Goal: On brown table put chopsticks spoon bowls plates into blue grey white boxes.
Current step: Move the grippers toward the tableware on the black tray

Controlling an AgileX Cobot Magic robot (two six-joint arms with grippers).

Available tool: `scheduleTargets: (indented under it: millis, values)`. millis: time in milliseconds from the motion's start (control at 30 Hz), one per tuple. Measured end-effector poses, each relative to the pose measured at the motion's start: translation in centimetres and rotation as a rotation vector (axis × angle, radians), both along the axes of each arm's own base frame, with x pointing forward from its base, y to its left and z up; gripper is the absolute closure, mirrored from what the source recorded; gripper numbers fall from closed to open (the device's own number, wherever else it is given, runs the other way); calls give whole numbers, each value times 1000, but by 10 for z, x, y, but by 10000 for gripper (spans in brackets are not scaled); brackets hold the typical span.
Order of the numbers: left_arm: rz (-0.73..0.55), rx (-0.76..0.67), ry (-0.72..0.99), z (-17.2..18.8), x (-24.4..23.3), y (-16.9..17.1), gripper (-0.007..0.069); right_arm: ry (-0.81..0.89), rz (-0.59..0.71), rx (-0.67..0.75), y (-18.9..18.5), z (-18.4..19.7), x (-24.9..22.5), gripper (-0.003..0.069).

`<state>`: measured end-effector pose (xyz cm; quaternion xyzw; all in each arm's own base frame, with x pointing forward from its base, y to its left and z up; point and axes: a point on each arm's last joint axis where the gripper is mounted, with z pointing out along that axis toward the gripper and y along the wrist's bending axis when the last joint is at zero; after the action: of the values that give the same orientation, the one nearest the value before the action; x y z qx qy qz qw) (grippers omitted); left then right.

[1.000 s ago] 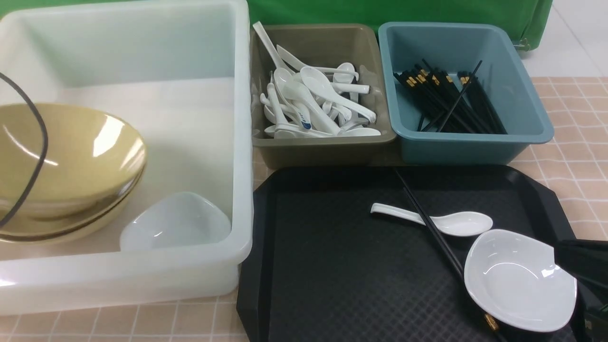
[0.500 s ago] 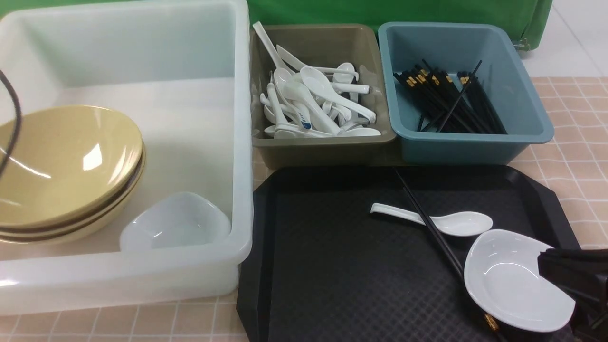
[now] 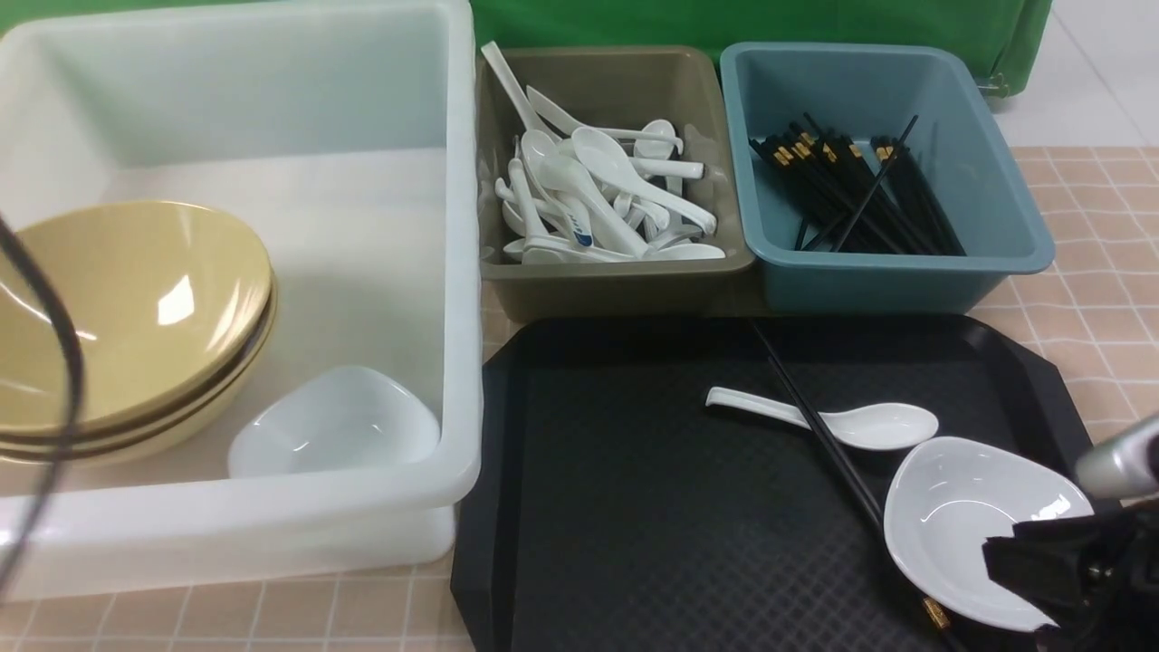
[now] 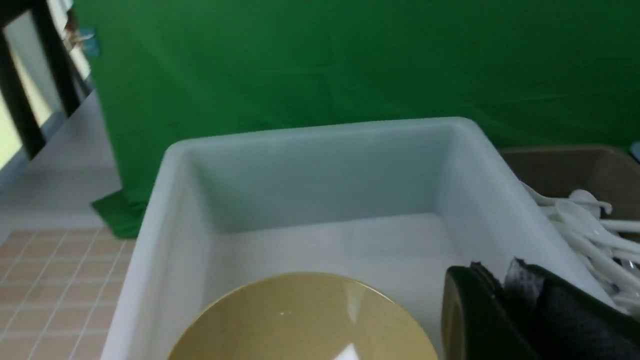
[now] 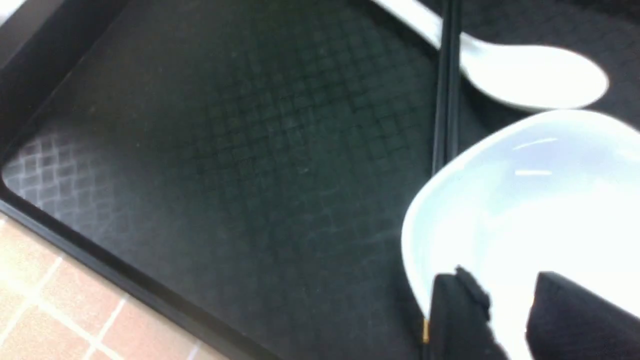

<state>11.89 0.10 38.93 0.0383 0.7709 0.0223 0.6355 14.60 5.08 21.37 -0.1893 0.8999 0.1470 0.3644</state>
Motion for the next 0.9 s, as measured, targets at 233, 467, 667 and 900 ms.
scheduleTargets:
  millis: [233,467,667,900]
  values:
    - [-127,14,48,-73,-15,-14,624,30,30,11,9,20,37,309]
    - [-140,14,-26,-94,-26,-15,624,145,103,-21,19,26,82,279]
    - [-125,11,-76,-94,-27,-14,624,223,247,-195,46,-1,122,271]
    - [-124,11,-77,-93,-27,-14,624,286,241,-296,60,-26,146,247]
